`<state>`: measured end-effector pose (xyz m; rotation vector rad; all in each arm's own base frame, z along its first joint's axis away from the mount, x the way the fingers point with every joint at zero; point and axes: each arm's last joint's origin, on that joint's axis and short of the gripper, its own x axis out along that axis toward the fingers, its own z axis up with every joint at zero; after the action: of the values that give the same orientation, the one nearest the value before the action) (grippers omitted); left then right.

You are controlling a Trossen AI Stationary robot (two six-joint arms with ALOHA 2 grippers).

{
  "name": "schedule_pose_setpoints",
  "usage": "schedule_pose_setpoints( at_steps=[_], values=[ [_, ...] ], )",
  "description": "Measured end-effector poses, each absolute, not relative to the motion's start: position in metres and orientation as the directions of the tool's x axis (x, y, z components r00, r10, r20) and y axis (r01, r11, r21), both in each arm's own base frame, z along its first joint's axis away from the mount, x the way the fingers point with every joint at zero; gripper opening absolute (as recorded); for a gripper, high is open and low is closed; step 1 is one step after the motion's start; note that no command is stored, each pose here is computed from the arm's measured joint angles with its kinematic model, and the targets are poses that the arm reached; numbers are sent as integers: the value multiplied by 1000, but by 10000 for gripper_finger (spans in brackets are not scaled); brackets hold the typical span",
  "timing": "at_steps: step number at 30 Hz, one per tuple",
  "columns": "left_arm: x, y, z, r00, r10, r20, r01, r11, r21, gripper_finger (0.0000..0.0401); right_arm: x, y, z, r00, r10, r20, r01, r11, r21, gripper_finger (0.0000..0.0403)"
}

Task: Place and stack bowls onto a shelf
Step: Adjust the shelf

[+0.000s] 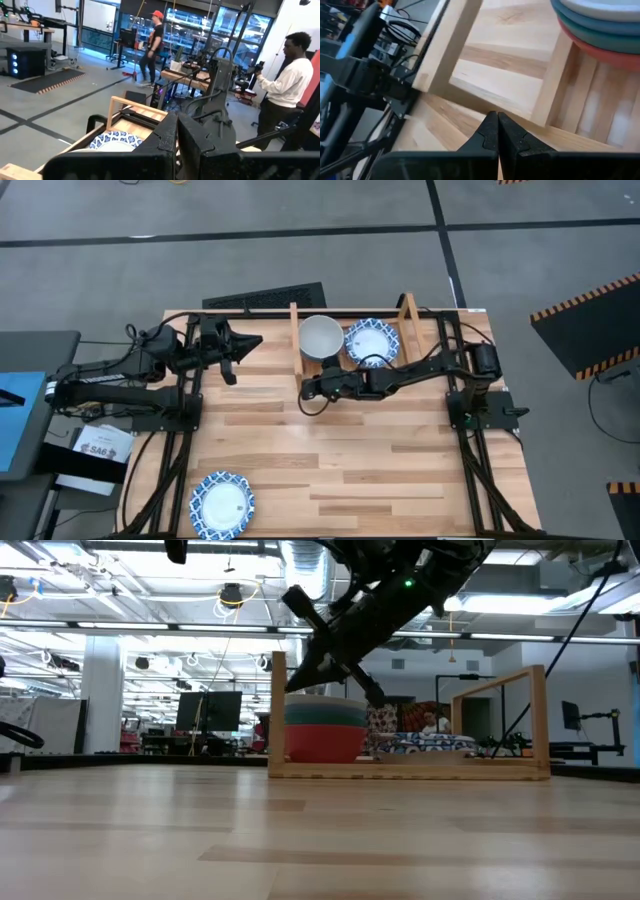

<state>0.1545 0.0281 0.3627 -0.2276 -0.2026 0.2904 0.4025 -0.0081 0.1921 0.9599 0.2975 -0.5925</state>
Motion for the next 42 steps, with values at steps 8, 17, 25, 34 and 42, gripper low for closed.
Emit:
schedule_pose_setpoints(
  at_steps=[8,17,25,34,42],
  values=[
    [154,28,363,939,305,162,-260,933,-250,0,431,-8,186,827,-336,-450,561,458,689,16],
    [154,28,362,939,304,160,-260,933,-251,0,438,-5,191,806,-248,-537,572,558,601,16],
    [154,28,362,938,307,159,-263,933,-246,0,415,-9,209,699,-313,-644,663,621,418,16],
    [154,28,362,936,313,160,-269,931,-248,0,420,-16,215,747,-323,-581,629,626,462,16],
    [154,28,362,936,313,161,-268,930,-252,0,425,-30,222,793,-324,-516,591,613,524,16]
  ],
)
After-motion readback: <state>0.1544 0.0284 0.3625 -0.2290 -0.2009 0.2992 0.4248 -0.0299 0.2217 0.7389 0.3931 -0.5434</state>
